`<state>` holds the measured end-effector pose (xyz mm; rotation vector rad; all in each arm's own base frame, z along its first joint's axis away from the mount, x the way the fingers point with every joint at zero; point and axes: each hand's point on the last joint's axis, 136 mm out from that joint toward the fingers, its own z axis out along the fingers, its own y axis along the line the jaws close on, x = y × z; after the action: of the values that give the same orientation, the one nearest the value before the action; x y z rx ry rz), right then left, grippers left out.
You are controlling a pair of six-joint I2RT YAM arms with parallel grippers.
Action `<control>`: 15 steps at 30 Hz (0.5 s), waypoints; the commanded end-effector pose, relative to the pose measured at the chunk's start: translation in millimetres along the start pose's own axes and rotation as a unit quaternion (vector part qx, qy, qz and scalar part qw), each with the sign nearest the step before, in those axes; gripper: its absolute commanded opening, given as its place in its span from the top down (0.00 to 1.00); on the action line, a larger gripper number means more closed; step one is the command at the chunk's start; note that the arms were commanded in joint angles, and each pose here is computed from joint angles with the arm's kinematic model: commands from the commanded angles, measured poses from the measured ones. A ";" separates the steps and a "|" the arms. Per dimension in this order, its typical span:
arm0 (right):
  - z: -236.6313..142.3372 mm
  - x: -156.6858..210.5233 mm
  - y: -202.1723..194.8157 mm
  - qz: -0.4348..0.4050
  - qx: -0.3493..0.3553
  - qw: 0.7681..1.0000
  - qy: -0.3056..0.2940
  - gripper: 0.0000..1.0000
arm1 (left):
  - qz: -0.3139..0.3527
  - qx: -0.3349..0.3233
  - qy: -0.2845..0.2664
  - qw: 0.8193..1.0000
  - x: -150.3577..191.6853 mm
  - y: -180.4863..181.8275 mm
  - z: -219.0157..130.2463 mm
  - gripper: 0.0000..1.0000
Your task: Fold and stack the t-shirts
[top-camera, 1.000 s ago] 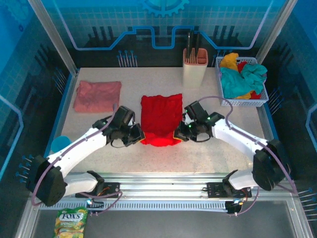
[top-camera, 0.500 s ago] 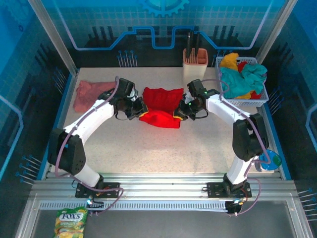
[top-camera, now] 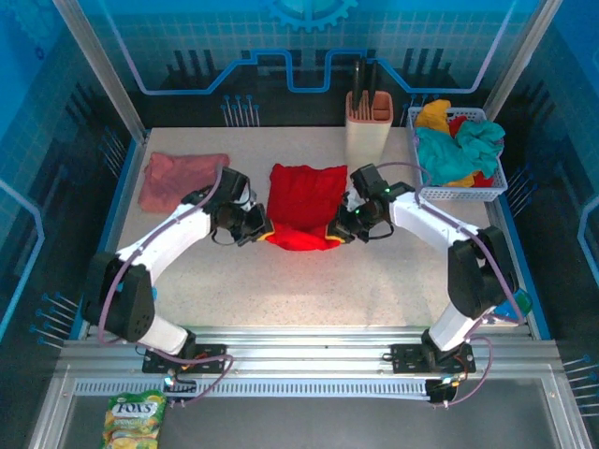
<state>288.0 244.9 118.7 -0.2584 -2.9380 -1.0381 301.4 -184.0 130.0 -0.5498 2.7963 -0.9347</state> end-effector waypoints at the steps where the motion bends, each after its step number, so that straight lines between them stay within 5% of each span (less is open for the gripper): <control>1: -0.9 28.8 -4.5 0.000 0.020 1.000 0.001 1.00 | -0.010 0.012 -0.001 1.000 25.9 6.0 -16.7 1.00; 15: 11.5 134.4 -62.4 0.028 0.070 0.997 0.020 1.00 | -0.043 -0.012 0.013 0.999 131.2 62.6 -26.8 1.00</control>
<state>158.9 234.3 87.0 -0.2198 -2.9248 -0.8849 168.1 -184.2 116.9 -0.5334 2.8279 -0.9995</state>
